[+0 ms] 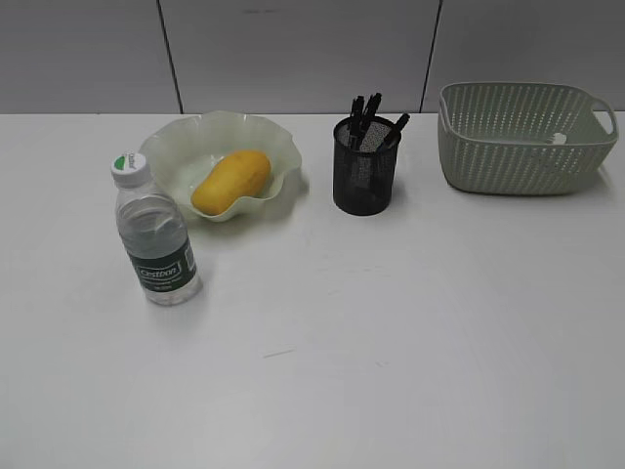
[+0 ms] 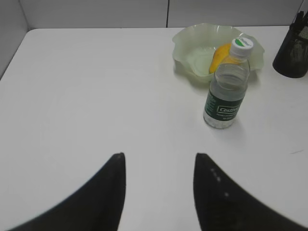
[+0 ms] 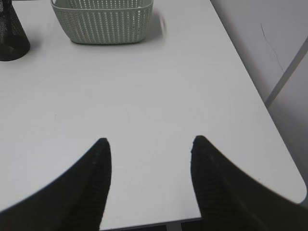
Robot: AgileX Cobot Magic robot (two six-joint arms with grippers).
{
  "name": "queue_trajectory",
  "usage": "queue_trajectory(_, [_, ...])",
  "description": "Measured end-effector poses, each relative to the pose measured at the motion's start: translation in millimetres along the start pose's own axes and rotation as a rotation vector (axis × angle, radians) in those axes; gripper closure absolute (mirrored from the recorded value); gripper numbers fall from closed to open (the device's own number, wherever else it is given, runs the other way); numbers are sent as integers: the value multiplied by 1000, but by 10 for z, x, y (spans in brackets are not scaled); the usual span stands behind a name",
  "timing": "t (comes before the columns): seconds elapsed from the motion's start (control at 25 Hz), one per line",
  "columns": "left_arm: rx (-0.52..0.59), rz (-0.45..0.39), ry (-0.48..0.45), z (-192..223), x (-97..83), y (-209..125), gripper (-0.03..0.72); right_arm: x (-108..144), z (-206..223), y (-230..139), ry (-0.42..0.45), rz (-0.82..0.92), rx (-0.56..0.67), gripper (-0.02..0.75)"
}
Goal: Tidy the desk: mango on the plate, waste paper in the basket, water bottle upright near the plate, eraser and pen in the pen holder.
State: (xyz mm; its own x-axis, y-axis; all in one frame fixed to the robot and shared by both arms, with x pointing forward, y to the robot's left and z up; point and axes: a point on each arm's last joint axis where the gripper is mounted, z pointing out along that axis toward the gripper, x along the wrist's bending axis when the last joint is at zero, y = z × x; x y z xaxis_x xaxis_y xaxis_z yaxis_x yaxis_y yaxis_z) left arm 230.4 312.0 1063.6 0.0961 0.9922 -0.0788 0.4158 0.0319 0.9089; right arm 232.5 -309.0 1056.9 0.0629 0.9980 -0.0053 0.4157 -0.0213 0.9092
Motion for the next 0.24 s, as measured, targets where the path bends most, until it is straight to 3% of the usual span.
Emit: queue_trajectory(0.24, [0,0,0,0,0,0,348,0,0,0,0,0,0,310])
